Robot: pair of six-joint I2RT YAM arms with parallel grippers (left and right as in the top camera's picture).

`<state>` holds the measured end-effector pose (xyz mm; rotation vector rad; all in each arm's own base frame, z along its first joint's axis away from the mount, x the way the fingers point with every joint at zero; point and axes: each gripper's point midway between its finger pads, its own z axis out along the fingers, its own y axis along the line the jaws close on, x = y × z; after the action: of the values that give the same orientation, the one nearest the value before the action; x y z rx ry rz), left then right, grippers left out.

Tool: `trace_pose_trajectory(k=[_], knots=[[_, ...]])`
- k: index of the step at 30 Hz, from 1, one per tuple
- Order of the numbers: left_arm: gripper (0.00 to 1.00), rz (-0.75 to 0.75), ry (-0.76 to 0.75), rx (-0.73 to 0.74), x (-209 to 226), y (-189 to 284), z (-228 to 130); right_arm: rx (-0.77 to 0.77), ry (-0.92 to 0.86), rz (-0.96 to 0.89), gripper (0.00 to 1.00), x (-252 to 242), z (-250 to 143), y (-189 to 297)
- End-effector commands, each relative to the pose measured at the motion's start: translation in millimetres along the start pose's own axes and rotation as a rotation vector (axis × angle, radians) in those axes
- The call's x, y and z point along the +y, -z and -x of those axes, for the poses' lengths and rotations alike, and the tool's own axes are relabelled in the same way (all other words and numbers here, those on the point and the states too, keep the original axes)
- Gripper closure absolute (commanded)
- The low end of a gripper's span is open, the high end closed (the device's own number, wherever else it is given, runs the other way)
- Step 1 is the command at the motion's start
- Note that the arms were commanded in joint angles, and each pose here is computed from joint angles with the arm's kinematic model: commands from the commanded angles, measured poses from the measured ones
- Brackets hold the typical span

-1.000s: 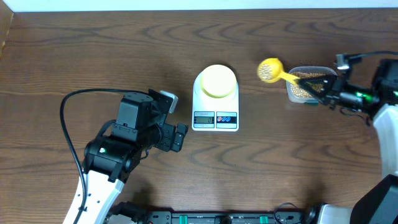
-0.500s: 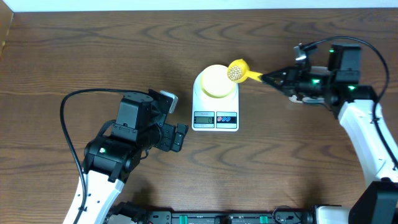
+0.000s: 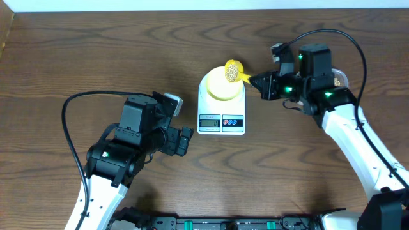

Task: Scoop item into bowl and weigh 50g on scale
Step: 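Carry the filled yellow scoop with the right gripper over the bowl, then tilt the scoop with the right gripper to pour soybeans into bowl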

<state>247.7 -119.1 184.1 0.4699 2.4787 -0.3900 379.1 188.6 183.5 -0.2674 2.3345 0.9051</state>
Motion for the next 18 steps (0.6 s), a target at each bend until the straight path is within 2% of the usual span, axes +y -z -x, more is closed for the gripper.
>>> trace_pose_trajectory(k=[1,9,14,18], knots=[[0.06,0.009,-0.004,0.004,1,-1,-2,0.0,0.206,-0.104,0.99,-7,-2,-9],[0.06,0.009,-0.004,0.004,1,-1,-2,0.023,0.419,-0.17,0.99,5,-10,-21],[0.06,0.009,-0.004,0.004,1,-1,-2,0.017,0.467,-0.288,0.99,-3,-8,-22],[0.07,0.009,-0.004,0.004,1,-1,-2,0.031,0.573,-0.291,0.99,3,-10,-24]])
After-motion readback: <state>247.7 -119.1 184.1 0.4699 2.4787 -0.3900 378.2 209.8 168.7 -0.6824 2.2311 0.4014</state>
